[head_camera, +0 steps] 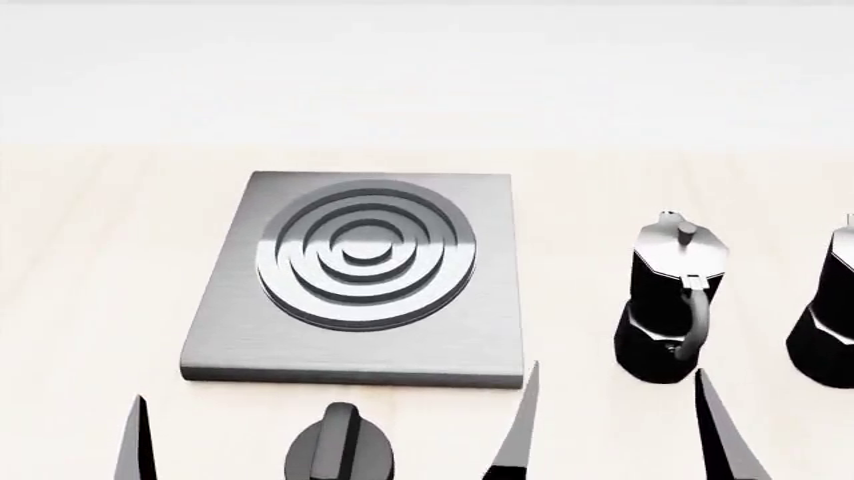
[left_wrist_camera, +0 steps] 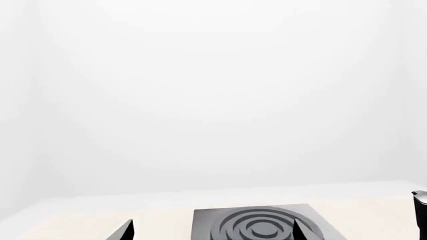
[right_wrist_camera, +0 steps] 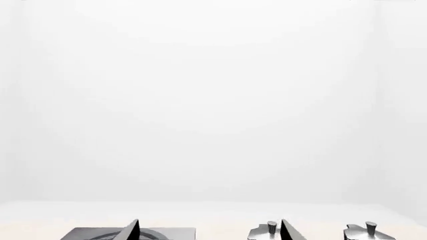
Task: Put both moka pots on the stove.
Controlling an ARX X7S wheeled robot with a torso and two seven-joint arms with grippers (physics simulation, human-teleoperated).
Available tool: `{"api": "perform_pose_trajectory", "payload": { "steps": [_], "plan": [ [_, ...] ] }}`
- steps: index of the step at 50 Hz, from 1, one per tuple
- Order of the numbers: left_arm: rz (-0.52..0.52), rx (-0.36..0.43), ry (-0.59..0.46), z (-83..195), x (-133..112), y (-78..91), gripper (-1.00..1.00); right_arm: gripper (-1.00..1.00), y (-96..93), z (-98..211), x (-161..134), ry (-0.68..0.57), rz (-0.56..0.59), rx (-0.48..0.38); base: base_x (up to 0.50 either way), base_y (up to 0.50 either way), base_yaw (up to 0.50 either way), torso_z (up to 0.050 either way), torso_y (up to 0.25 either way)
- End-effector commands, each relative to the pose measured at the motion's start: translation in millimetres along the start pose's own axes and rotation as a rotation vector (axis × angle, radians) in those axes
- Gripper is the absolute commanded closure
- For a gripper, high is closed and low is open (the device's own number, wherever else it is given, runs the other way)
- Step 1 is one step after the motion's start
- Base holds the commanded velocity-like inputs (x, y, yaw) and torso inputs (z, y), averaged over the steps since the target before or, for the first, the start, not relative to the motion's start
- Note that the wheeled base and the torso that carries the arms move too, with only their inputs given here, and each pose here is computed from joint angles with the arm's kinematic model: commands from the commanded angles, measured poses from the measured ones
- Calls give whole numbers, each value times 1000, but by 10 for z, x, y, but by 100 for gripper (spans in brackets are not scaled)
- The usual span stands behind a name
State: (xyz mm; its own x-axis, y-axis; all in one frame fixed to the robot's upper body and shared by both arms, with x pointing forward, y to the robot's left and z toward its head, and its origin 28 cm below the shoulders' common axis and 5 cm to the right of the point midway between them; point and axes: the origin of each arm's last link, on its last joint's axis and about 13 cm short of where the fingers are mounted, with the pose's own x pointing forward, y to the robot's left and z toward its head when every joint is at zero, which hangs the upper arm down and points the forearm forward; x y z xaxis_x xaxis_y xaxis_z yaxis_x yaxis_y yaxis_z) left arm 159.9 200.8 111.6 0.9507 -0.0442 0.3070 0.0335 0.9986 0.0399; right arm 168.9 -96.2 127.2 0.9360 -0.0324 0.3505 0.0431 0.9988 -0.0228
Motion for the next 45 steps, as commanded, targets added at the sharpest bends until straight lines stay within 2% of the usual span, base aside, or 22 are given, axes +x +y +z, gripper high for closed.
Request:
{"api": "perform_pose_trajectory", "payload": {
  "steps": [1, 8, 15, 16, 17, 19, 20, 24, 25, 26, 28, 30, 31, 34, 39, 41, 42, 45],
  "plan": [
    [1, -4, -1, 6, -3, 7, -100, -100, -105, 231, 258, -15, -47, 4, 0, 0, 0, 0, 0],
    [3, -3, -1, 3, 1, 15, -100, -100, -220, 416, 561, -18, -75, -24, 0, 0, 0, 0, 0],
    [6, -3, -3, 13, -2, 20, -100, -100, -333, 470, 806, 21, -86, -53, 0, 0, 0, 0, 0],
    [6, -4, -3, 17, -3, 20, -100, -100, -354, 438, 856, 65, -56, -28, 0, 0, 0, 0, 0],
    [5, -3, -3, 17, -2, 20, -100, -100, -374, 419, 894, 64, -58, -70, 0, 0, 0, 0, 0],
    [7, -5, -4, 21, -2, 23, -100, -100, -396, 397, 951, 99, -42, -31, 0, 0, 0, 0, 0],
    [9, -3, -5, 24, 0, 28, -100, -100, -431, 390, 1010, 100, -48, -72, 0, 0, 0, 0, 0],
    [10, -3, -4, 13, 4, 29, -100, -100, -535, 351, 1202, 203, -18, -42, 0, 0, 0, 0, 0],
    [9, -1, -5, 17, 3, 28, -100, -100, -567, 334, 1247, 212, -15, -74, 0, 0, 0, 0, 0],
    [10, -1, -6, 23, 3, 29, -100, -100, -582, 328, 1278, 231, -8, -50, 0, 0, 0, 0, 0],
    [13, -1, -8, 30, 7, 40, -100, -100, -633, 318, 1367, 267, 5, -81, 0, 0, 0, 0, 0],
    [15, -1, -8, 27, 9, 43, -100, -100, -667, 314, 1435, 301, 23, -71, 0, 0, 0, 0, 0],
    [16, -2, -7, 24, 9, 42, -100, -100, -676, 304, 1465, 336, 49, -12, 0, 0, 0, 0, 0],
    [14, -2, -8, 27, 10, 40, -100, -100, -755, 232, 1581, 409, 34, -24, 0, 0, 0, 0, 0],
    [16, 2, -8, 21, 5, 44, -100, -100, -811, 139, 1609, 509, 71, -76, 0, 0, 0, 0, 0],
    [23, 12, -16, 43, -2, 52, -100, -100, -839, 109, 1624, 522, 64, -71, 0, 0, 0, 0, 0],
    [23, 11, -16, 46, -3, 55, -100, -100, -848, 86, 1621, 533, 60, -99, 0, 0, 0, 0, 0],
    [26, 11, -15, 36, -1, 58, -100, -100, -872, 36, 1637, 547, 56, -85, 0, 0, 0, 0, 0]
  ]
}}
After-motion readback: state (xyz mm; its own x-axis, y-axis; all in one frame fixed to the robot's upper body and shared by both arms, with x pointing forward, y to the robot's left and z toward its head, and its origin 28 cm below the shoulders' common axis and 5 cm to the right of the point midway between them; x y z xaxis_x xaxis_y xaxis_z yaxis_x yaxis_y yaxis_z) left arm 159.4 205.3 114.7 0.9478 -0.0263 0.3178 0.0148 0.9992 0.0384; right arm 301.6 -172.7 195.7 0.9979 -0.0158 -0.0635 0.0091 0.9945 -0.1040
